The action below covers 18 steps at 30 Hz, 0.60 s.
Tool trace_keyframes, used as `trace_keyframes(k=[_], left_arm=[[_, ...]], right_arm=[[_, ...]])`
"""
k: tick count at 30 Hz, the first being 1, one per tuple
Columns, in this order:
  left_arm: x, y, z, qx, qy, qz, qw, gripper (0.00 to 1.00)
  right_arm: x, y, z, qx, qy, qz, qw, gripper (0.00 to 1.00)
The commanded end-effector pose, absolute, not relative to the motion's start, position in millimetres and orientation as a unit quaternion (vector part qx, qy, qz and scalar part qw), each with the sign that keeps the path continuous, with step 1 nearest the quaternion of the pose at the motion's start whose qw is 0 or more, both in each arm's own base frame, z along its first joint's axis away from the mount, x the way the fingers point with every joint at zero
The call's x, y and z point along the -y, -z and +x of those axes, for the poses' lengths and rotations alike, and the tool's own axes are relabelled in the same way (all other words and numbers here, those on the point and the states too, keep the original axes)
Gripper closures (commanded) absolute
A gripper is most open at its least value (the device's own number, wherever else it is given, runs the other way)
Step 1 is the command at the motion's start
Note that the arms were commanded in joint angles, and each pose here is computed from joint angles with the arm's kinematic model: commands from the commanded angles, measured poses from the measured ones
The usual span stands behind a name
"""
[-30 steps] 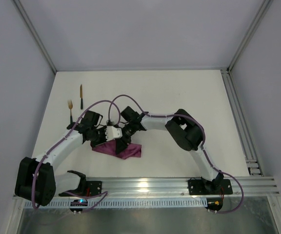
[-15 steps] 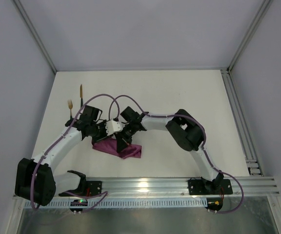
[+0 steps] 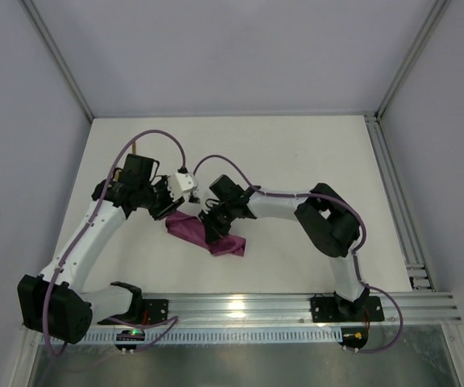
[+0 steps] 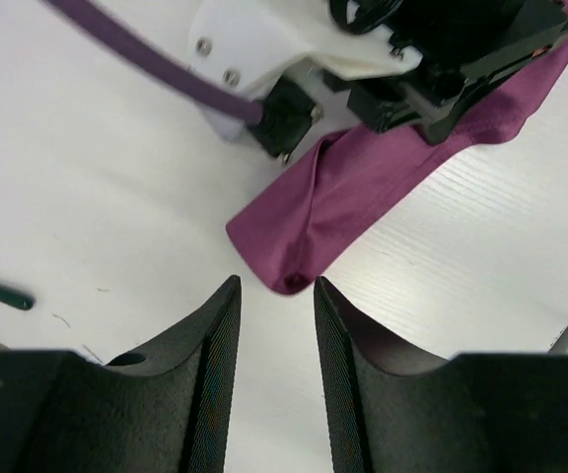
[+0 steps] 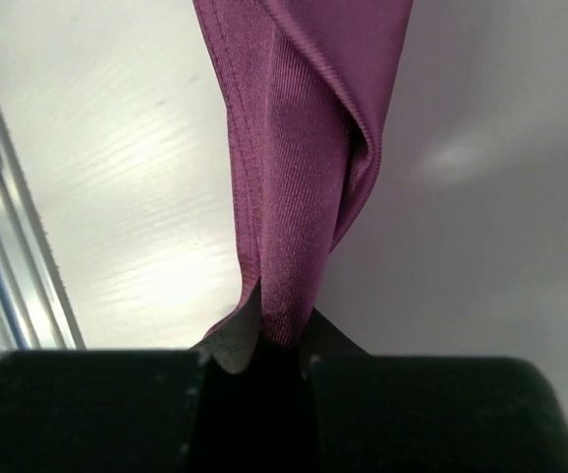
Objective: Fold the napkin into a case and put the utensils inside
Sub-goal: Pick up the smaller rectangle-folded napkin from the center of the board.
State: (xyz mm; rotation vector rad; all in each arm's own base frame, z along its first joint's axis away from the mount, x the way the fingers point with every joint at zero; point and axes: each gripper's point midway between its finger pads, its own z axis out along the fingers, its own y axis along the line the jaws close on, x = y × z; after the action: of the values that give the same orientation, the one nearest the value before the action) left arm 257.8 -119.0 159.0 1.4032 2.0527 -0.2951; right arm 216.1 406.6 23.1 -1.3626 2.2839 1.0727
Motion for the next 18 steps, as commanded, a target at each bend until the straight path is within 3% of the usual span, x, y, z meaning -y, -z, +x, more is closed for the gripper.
trace_keyframes(k=[1, 18], left_arm=[[110.0, -171.2, 257.8, -0.803, 0.105, 0.493, 0.319, 0.63], [89.5, -178.2, 278.5, -0.818, 0.063, 0.457, 0.344, 0.63]], right_arm=[[-385.4, -39.5, 247.5, -0.812, -0.309, -0.451, 0.203, 0.96], [-202.6, -66.2, 322.1, -0.861, 0.178, -0.326, 0.348, 0.96]])
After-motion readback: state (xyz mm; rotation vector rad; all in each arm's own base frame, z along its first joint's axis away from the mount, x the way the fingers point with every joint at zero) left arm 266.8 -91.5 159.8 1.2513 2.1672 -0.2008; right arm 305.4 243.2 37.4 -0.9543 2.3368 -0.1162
